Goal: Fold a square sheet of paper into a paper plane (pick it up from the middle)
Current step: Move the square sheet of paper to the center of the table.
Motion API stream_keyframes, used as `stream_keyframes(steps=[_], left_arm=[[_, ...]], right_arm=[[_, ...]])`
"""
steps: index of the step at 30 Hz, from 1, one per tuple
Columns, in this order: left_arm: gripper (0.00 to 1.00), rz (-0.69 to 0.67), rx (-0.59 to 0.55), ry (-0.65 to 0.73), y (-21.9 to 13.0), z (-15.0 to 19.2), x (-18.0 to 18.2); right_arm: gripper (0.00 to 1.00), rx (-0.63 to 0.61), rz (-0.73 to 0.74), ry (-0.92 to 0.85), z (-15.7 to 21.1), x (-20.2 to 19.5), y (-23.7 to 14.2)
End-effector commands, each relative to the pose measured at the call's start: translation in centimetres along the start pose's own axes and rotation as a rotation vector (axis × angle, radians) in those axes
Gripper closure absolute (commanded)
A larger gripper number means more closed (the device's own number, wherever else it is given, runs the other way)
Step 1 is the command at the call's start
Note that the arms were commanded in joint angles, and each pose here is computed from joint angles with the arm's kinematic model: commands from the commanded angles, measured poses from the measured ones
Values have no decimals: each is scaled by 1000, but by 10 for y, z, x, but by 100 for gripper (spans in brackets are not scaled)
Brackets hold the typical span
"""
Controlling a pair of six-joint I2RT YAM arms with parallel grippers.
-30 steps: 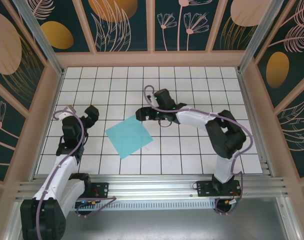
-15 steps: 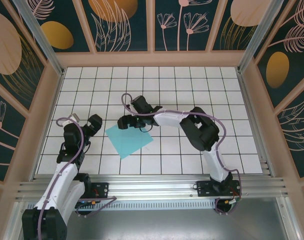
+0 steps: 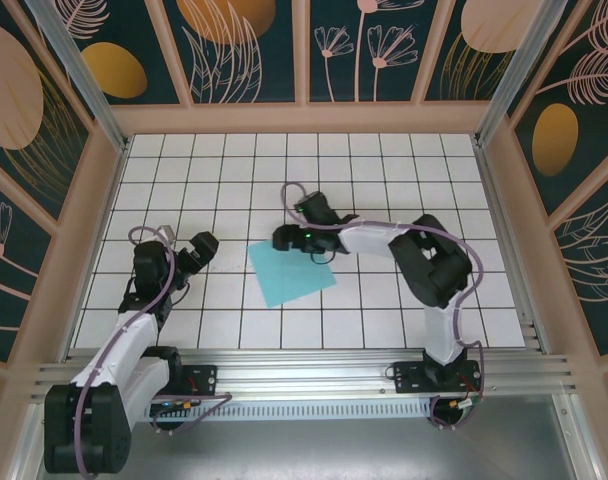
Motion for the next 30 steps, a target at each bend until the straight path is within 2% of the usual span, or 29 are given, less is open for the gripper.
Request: stream_keyframes(steps=[1, 4, 5, 7, 10, 13, 18, 25, 30], left_arm=[[1, 115, 4, 28, 4, -8, -27], [1, 137, 65, 66, 15, 4, -43], [2, 143, 84, 75, 18, 7, -47], [2, 151, 116, 81, 24, 13, -51], [1, 163, 122, 81, 28, 20, -57], [2, 193, 167, 107, 32, 27, -68], [1, 203, 180, 140, 31, 31, -73], [1, 171, 166, 173, 28, 29, -69], [1, 181, 159, 185, 26, 30, -69]], right_arm=[[16, -45, 188, 97, -5, -59, -20], [16, -92, 255, 200, -8, -83, -38], [17, -92, 236, 221, -7, -84, -43], [17, -103, 174, 220, -9, -70, -52], [18, -145, 159, 210, -18, -56, -71], [20, -133, 140, 203, -10, -50, -79], [23, -20, 80, 141, 30, -31, -73], [25, 45, 94, 143, 67, -26, -55], [25, 70, 103, 154, 80, -25, -39]])
Point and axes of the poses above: each hand's point on the last joint's axis, 136 mm out from that joint toward the fingers, its own y axis out along the fingers, its own x axis along the line the jaws close on, z = x × y, the point moved 3 cm from there along -y, back along the fingers, and after that the axes turned 12 degrees about y, right-handed, at the moved point
